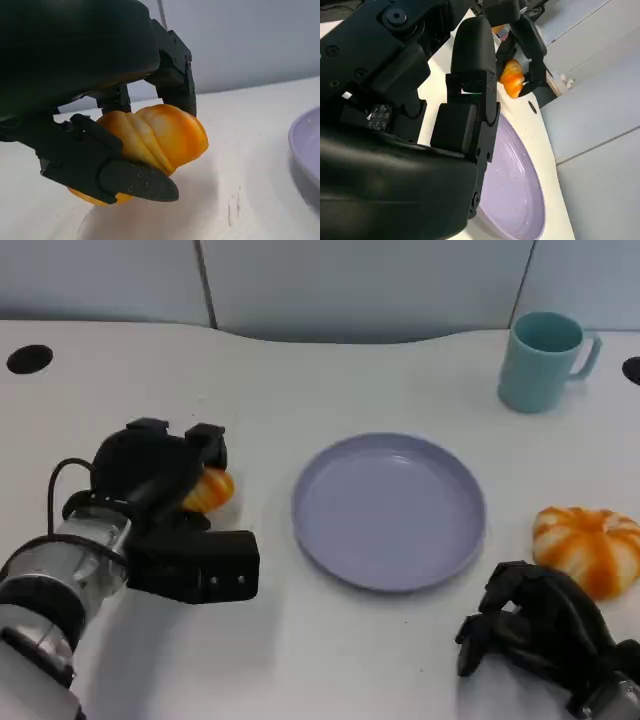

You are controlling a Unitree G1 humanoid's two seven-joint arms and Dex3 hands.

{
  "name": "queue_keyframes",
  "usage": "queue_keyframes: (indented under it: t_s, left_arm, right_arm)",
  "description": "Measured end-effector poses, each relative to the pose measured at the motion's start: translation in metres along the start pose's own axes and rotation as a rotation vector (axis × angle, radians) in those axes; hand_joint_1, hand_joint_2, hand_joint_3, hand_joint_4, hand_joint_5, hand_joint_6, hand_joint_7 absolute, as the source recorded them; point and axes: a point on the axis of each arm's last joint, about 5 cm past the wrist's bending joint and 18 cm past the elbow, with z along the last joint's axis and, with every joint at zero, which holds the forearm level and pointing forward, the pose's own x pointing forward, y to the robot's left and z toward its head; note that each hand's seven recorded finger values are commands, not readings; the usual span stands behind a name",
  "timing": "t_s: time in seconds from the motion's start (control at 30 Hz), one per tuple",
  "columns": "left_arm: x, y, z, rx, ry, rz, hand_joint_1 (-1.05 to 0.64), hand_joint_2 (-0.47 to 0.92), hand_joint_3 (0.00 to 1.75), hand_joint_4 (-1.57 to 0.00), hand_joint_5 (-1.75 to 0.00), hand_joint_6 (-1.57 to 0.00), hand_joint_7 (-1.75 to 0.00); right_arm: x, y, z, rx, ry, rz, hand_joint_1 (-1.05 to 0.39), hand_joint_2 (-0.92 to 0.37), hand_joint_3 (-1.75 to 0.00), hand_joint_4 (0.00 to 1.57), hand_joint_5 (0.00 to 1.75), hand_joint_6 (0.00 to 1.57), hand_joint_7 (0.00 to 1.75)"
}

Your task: Grasp the bread from the table and place it into the plate.

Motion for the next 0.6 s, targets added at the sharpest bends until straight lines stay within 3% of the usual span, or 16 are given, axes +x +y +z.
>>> queue_keyframes:
  t_s: [0.07,0.3,0.47,0.6]
  left_arm:
    - [0.001,0.002,0.001,-0.003,-0.016,0.043,-0.19,0.69,0.78,-0.85,-1.75,-0.61,-1.75]
    - [0.007,0.013,0.012,-0.096,-0.150,0.198,-0.21,0.69,0.78,-0.85,-1.75,-0.61,-1.74]
    - [0.015,0.027,0.026,-0.163,-0.266,0.286,-0.20,0.57,1.16,-0.88,-1.75,-0.67,-1.75]
    - [0.023,0.038,0.040,-0.216,-0.376,0.318,-0.23,0.53,1.14,-0.90,-1.75,-0.72,-1.75]
  right_arm:
    - [0.000,-0.0003,0.000,-0.002,-0.003,0.001,-1.05,-0.47,0.00,1.57,0.72,1.57,0.51]
    - [-0.002,-0.0016,-0.001,-0.007,-0.007,0.018,-1.05,-0.48,0.00,1.57,0.71,1.57,0.50]
    - [-0.003,-0.0020,-0.001,0.008,0.000,0.027,-1.05,-0.45,0.00,1.57,0.70,1.57,0.47]
    - [-0.005,-0.0019,-0.002,0.014,0.005,0.031,-1.05,-0.46,-0.01,1.57,0.68,1.57,0.45]
